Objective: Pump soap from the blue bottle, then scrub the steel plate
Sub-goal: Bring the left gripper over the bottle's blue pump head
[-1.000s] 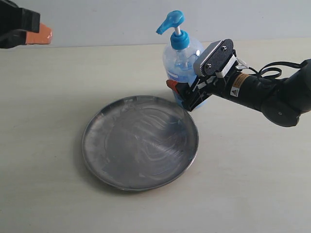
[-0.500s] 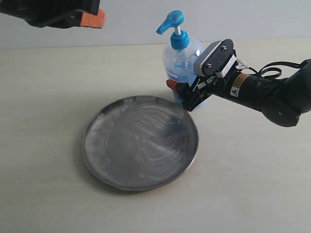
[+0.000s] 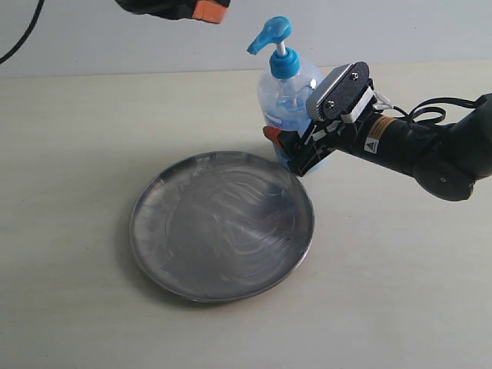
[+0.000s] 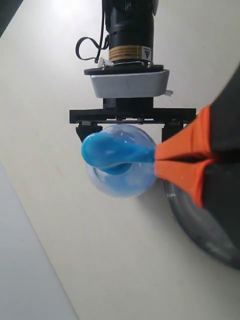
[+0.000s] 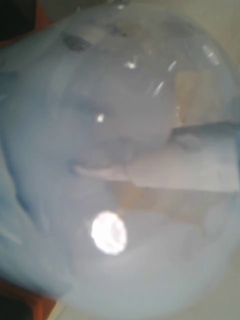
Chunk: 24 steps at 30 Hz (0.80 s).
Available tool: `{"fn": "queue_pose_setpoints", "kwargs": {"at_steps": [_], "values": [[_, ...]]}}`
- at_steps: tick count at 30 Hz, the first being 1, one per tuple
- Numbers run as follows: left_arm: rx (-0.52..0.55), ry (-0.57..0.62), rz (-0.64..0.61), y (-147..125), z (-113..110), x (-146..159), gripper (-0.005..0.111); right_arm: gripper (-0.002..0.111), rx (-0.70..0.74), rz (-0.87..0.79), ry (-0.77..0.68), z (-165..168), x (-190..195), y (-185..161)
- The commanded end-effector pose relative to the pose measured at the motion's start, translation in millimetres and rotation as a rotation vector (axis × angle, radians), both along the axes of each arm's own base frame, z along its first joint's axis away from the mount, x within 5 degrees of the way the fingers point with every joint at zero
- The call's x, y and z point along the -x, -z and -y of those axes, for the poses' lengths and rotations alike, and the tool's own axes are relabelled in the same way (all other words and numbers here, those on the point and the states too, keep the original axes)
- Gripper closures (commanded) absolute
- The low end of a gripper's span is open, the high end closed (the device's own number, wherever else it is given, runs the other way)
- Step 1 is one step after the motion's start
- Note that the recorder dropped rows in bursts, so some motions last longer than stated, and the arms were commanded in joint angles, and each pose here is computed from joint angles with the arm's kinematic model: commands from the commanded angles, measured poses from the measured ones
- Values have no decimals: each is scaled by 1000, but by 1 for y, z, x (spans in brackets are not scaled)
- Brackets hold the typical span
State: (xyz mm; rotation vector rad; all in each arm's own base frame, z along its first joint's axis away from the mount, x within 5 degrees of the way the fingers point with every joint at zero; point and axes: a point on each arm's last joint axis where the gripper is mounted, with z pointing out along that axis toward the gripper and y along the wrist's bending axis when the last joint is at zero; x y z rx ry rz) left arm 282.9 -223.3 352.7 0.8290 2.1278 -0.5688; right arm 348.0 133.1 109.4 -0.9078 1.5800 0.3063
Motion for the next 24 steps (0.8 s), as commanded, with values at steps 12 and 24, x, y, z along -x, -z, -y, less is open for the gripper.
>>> {"fn": "queue_pose_setpoints", "kwargs": {"at_steps": [12,24], "values": [[-4,55,39,-10,31,-18,107,108,-27,51,-8,-2,-2,-11],[-23,59,9,5,43,-32,107,108,-12,55,-21,-2,-2,-10]]}}
